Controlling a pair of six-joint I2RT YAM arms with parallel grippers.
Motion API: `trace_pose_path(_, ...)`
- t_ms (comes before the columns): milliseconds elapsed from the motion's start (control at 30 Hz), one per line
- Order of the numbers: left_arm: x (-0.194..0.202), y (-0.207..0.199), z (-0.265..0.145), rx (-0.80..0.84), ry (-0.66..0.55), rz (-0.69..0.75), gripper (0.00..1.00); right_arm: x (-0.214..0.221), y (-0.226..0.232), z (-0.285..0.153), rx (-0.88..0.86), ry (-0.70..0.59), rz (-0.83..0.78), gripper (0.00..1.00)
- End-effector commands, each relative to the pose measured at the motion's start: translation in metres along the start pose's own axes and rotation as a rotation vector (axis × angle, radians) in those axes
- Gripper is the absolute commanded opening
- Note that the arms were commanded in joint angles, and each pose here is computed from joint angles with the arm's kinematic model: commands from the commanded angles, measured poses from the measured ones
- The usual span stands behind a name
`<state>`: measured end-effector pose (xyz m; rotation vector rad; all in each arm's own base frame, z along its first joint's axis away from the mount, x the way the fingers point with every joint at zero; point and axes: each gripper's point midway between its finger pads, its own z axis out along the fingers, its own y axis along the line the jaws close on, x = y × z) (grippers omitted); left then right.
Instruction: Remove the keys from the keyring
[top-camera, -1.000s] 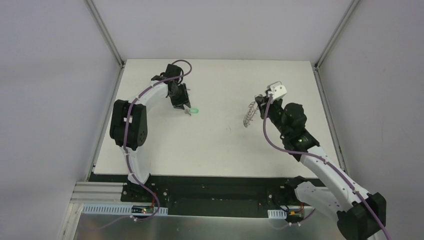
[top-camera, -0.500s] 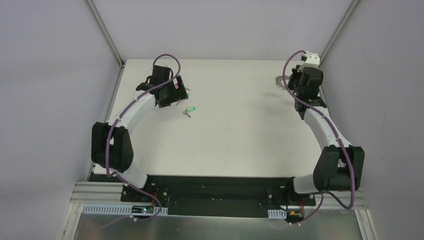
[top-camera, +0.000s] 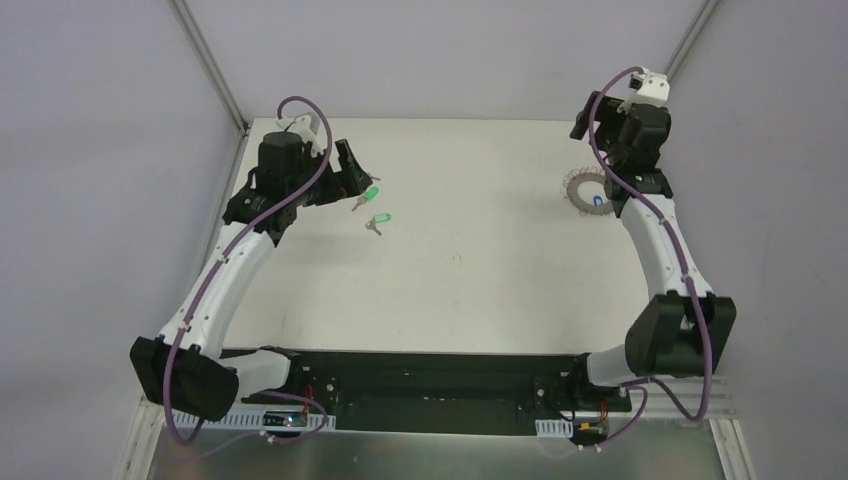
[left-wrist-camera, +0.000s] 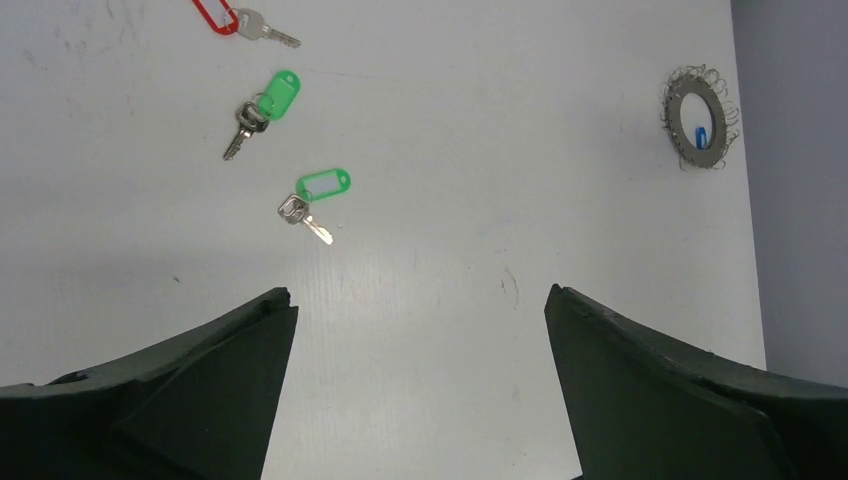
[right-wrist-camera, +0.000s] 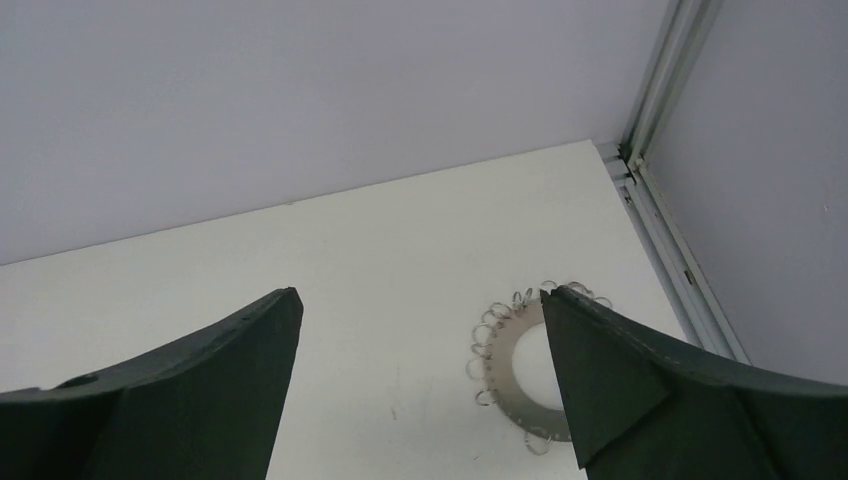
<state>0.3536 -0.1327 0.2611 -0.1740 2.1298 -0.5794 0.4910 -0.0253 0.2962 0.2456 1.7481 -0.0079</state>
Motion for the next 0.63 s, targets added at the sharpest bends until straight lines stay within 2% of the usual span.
trace_pose_path(0, -0.038, -0.015, -0.058, 0.018, -0.147, 0.098, 0.99, -0.076, 0.028, -0.087, -0.155, -0.180, 0.042, 0.99)
trace_pose_path(167, -0.055, -0.011, -0.104, -0.020, -0.281, 0.187, 0.99, -0.100, 0.021, -0.171, -0.183, -0.329, 0.047, 0.99)
trace_pose_path(300, -0.063, -0.008, -0.138, -0.049, -0.373, 0.241, 0.99, -0.108, 0.023, -0.221, -0.244, -0.432, 0.098, 0.99)
trace_pose_path(400, -0.066, -0.011, -0.152, -0.033, -0.406, 0.265, 0.99, -0.099, 0.028, -0.234, -0.289, -0.433, 0.148, 0.99)
trace_pose_path(600, -0.058, -0.015, -0.151, -0.002, -0.373, 0.296, 0.99, -0.072, 0.027, -0.232, -0.290, -0.364, 0.199, 0.99)
